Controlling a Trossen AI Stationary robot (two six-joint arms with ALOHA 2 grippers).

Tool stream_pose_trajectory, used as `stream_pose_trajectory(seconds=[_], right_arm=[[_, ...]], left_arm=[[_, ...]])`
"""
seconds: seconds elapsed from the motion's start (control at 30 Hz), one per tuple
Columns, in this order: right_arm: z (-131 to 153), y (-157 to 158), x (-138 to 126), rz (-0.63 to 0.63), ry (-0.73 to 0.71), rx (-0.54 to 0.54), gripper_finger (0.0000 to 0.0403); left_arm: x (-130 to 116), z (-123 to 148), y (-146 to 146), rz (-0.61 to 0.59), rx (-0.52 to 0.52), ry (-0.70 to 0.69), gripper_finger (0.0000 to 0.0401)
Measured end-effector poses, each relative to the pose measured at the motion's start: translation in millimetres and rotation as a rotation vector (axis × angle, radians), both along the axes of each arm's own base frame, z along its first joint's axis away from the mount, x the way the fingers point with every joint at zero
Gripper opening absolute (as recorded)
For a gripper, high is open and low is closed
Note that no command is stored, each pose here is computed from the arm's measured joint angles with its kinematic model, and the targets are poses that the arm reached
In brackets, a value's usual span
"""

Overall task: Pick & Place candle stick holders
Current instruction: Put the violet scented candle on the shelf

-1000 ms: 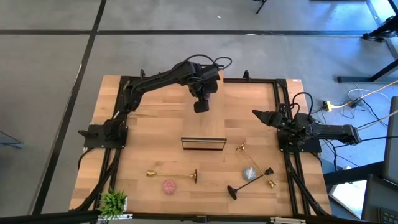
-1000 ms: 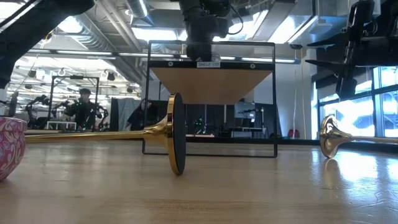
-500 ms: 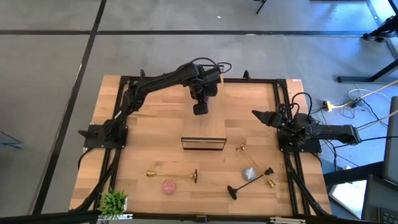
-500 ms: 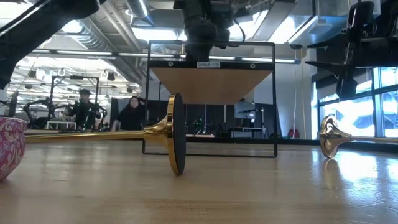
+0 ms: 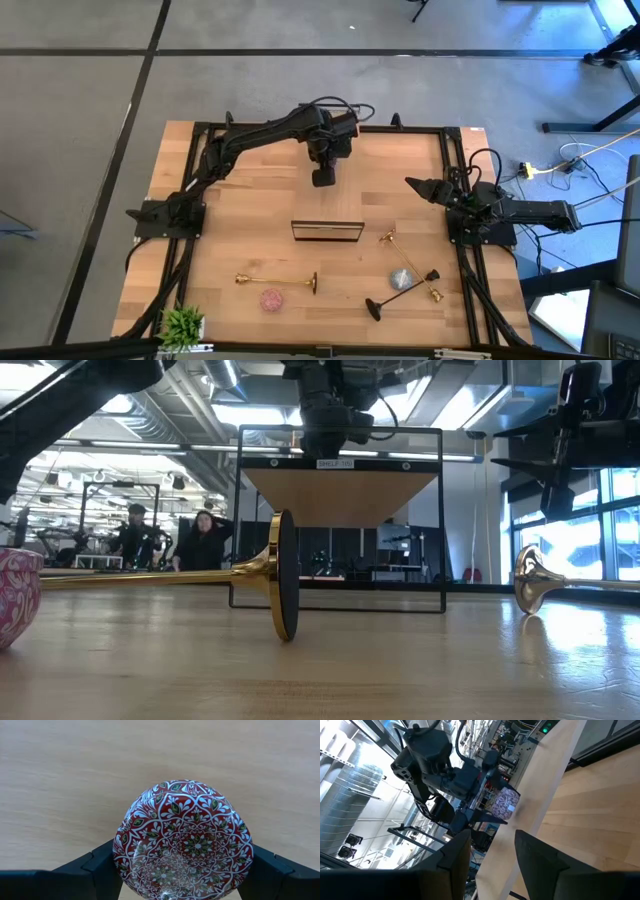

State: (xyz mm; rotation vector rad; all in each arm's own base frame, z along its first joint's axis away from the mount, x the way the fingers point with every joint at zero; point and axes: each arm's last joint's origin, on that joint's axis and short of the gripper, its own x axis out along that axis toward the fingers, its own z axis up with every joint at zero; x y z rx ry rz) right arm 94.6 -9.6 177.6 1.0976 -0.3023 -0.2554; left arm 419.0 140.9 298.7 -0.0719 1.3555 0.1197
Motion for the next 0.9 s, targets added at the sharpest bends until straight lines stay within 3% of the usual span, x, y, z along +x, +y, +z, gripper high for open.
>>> stream_pose_trajectory(seconds=[0.9], right_arm=[[0.0, 0.0, 0.0, 0.000, 0.001, -0.001, 0.0158]], left_arm=[[0.5, -1.0, -6.0, -0.008, 0.073, 0.045, 0.0317]])
